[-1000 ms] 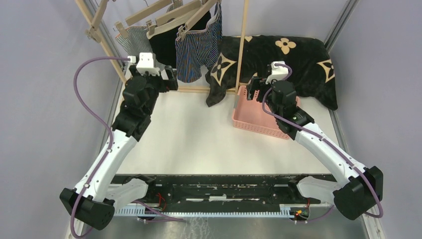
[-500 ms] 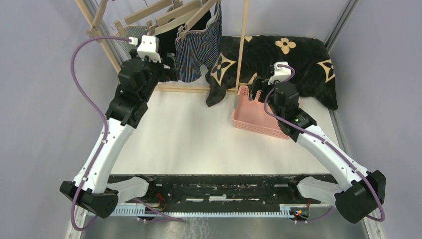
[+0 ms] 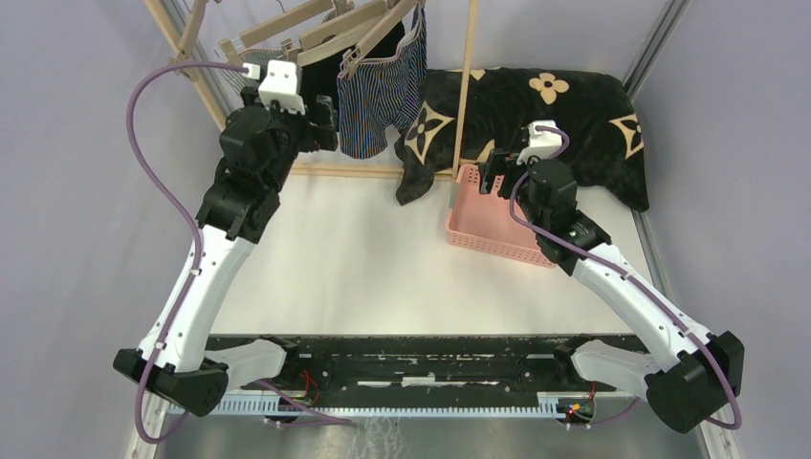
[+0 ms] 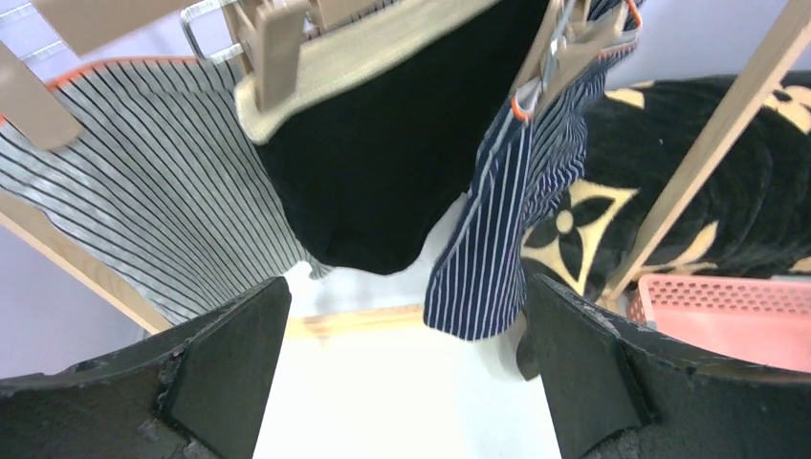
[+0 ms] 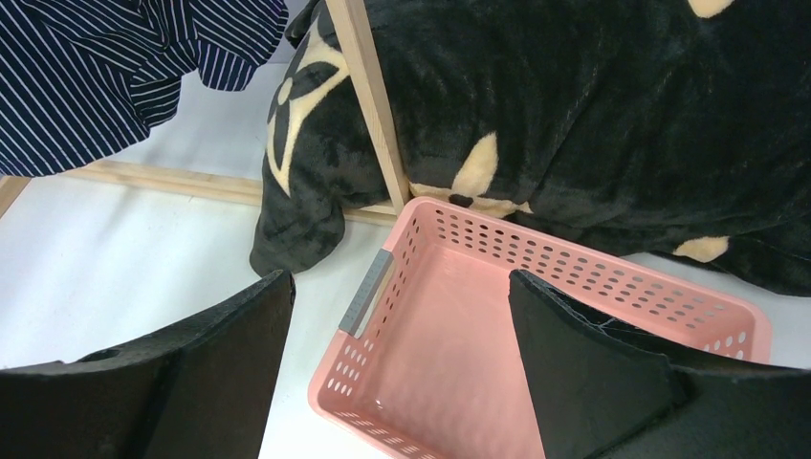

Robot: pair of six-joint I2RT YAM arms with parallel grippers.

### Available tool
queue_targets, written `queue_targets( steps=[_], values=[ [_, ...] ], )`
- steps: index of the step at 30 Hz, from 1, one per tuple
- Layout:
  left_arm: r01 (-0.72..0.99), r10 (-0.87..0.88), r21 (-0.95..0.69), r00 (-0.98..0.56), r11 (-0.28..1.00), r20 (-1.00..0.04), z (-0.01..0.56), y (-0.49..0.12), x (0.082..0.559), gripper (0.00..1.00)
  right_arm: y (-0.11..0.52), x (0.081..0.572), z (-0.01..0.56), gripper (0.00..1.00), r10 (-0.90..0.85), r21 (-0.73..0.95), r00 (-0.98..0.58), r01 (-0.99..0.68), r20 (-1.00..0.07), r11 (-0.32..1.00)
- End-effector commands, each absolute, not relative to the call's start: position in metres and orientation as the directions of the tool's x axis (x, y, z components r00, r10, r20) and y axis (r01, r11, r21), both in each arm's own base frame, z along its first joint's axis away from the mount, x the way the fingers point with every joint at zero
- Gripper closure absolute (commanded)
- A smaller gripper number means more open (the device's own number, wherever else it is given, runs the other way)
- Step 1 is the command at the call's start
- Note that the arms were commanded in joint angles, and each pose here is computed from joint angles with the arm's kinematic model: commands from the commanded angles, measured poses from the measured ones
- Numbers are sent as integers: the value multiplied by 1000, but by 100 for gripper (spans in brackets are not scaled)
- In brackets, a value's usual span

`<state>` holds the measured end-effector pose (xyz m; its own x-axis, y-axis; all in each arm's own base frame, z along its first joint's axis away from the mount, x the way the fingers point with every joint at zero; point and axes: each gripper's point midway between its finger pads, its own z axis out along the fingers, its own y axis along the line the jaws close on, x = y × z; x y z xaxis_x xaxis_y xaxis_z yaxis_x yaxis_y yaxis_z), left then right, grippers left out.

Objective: Remove the underwear clipped to the hanger

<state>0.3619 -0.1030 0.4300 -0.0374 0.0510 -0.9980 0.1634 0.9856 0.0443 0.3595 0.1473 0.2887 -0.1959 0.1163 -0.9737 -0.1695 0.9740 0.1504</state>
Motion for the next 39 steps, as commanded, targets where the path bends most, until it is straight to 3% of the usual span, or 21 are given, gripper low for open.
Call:
queue_targets(
  steps=[1,9,14,22,30,39],
  values=[
    [97,91,102,114,990,-989,504,-90,362,1,145,357,309,9,131,154,-136,-174,-982,973],
    [-53,178,173,96,983,-979,555,-62,380,3,143,356,308,9,127,150,-136,-170,-983,974],
    [33,150,151,32,988,-988,569,-29,403,4,144,359,305,9,118,142,-145,-170,-982,975],
    [19,132,131,-60,991,-989,526,34,425,7,147,362,303,9,109,136,-154,-176,-982,975],
    [98,162,161,-1,982,-987,519,26,431,8,155,362,294,9,114,150,-176,-204,-978,967],
    [-6,174,174,91,985,-981,530,40,421,7,161,362,293,9,116,159,-185,-234,-976,959]
  ],
)
